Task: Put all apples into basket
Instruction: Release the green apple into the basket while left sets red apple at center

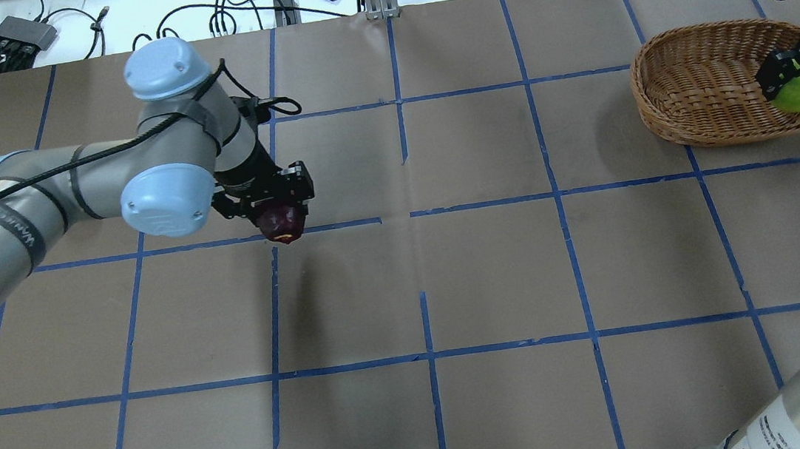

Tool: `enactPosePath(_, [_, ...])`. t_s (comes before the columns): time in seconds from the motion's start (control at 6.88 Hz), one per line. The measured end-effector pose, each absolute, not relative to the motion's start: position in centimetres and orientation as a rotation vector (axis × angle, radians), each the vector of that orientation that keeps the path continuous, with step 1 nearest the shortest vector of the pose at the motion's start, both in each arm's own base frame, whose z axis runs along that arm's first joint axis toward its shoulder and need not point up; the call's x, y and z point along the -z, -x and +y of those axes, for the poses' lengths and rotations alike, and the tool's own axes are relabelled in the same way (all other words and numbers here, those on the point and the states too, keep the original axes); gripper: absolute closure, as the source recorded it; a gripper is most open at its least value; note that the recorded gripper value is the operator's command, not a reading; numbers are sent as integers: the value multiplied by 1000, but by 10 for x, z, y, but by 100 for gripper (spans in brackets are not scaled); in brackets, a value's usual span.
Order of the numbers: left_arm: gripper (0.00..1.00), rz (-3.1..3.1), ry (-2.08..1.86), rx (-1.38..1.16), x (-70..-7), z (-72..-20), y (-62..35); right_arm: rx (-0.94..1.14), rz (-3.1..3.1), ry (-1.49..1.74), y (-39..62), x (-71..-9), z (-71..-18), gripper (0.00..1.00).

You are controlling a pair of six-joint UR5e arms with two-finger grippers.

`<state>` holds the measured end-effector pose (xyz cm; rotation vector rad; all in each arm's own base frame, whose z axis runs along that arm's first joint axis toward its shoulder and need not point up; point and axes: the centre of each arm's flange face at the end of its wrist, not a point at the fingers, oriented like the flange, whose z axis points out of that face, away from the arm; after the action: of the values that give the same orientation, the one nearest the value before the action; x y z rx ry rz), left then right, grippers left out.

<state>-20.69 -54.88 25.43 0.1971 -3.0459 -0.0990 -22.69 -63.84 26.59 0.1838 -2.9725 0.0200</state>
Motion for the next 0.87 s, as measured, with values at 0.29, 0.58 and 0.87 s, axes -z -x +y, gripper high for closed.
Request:
enactPosePath(0.29, [51, -2984, -360, 74, -224, -538, 301, -32, -2964, -185, 241, -255, -661, 45])
enactPosePath(0.58, [0, -2957, -433, 44, -197, -535, 333, -34, -2965, -179, 245, -246, -668, 30])
enactPosePath(0.87, [0, -2935, -433, -18, -197, -540, 336, -33, -2963, -180, 248, -242, -671, 0])
